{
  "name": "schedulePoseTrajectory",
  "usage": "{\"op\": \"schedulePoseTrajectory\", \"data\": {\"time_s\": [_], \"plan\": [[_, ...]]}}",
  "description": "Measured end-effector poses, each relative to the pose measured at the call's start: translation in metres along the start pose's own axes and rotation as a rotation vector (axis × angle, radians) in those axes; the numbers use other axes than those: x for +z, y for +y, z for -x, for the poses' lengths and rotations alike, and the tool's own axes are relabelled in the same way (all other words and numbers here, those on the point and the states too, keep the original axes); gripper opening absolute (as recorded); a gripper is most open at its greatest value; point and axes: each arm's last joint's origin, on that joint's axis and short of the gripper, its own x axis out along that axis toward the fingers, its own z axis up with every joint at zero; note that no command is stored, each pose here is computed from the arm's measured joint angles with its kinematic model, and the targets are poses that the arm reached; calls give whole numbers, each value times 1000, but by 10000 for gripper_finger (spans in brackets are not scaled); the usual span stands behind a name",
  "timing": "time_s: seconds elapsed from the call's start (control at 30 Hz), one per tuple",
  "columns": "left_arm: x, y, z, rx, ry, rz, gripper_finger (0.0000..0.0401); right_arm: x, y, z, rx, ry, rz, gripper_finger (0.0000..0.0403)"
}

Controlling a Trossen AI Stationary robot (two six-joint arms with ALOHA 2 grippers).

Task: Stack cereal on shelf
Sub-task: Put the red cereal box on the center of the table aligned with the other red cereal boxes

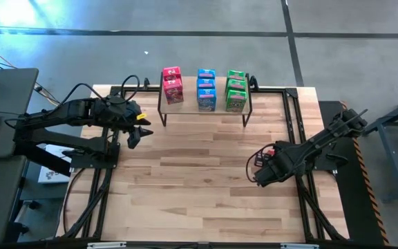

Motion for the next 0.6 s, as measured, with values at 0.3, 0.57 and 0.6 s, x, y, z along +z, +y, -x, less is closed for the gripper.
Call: {"op": "schedulePoseTrajectory", "data": {"time_s": [0.3,0.57,0.6], "plan": [[0,1,0,33,-10,-5,196,7,-3,4,46,-7,11,236],[0,1,0,35,-11,-10,196,7,-2,3,61,-29,27,236],[0,1,0,35,-11,-10,196,7,-2,1,58,-31,30,236]]}}
